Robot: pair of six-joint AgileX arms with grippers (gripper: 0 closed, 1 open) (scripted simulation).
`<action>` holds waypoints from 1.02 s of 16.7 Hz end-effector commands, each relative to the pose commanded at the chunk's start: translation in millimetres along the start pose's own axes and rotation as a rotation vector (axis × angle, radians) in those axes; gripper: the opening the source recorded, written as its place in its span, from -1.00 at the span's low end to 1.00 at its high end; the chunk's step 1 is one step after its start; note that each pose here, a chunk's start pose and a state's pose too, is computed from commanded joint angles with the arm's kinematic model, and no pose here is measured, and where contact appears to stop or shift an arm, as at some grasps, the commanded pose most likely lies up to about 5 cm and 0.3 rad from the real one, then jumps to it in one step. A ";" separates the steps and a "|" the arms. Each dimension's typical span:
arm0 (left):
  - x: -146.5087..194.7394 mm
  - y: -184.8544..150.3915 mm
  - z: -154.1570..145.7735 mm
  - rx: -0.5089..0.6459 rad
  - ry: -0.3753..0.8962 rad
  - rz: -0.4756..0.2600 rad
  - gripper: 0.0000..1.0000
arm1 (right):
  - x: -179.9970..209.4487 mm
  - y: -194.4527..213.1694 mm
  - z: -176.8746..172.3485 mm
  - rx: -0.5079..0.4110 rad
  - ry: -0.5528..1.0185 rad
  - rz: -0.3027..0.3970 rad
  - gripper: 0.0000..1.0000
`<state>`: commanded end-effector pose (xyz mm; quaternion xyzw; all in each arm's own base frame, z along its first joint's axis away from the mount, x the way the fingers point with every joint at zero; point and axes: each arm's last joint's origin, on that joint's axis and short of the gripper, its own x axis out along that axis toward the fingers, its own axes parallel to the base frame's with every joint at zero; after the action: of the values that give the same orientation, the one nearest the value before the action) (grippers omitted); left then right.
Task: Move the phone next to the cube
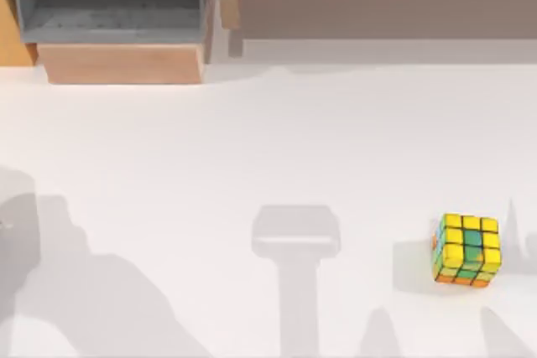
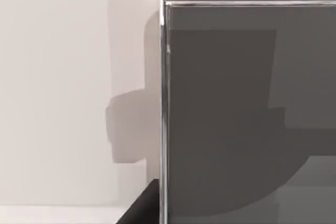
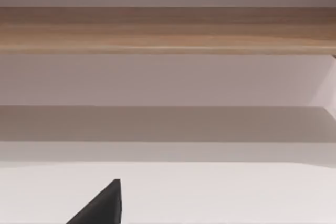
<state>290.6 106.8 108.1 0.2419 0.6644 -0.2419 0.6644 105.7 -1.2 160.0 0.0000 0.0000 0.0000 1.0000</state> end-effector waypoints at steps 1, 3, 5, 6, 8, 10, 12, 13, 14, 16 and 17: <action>0.0 0.0 0.0 0.000 0.000 0.000 -0.96 | 0.0 0.0 0.0 0.000 0.000 0.000 1.00; 0.0 0.0 0.0 0.000 0.000 0.000 -1.00 | 0.0 0.0 0.0 0.000 0.000 0.000 1.00; 0.0 0.0 0.0 0.000 0.000 0.000 -1.00 | 0.0 0.0 0.0 0.000 0.000 0.000 1.00; 0.0 0.0 0.0 0.000 0.000 0.000 -1.00 | 0.0 0.0 0.0 0.000 0.000 0.000 1.00; 0.0 0.0 0.0 0.000 0.000 0.000 -1.00 | 0.0 0.0 0.0 0.000 0.000 0.000 1.00; -5.5 -1.3 0.5 -0.003 -0.008 0.000 -1.00 | 0.0 0.0 0.0 0.000 0.000 0.000 1.00; -9.3 -0.8 0.5 -0.005 -0.009 0.002 -1.00 | 0.0 0.0 0.0 0.000 0.000 0.000 1.00; -12.9 -0.8 0.4 -0.005 -0.009 0.001 -1.00 | 0.0 0.0 0.0 0.000 0.000 0.000 1.00; -16.8 -1.1 0.5 -0.003 -0.008 -0.001 -1.00 | 0.0 0.0 0.0 0.000 0.000 0.000 1.00; -23.9 -1.4 0.5 -0.003 -0.008 -0.001 -1.00 | 0.0 0.0 0.0 0.000 0.000 0.000 1.00; -25.5 -1.3 0.5 -0.003 -0.008 0.000 -1.00 | 0.0 0.0 0.0 0.000 0.000 0.000 1.00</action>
<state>290.1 105.5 133.6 0.2399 0.6620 -0.2419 0.6676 105.7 -1.2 160.0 0.0000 0.0000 0.0000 1.0000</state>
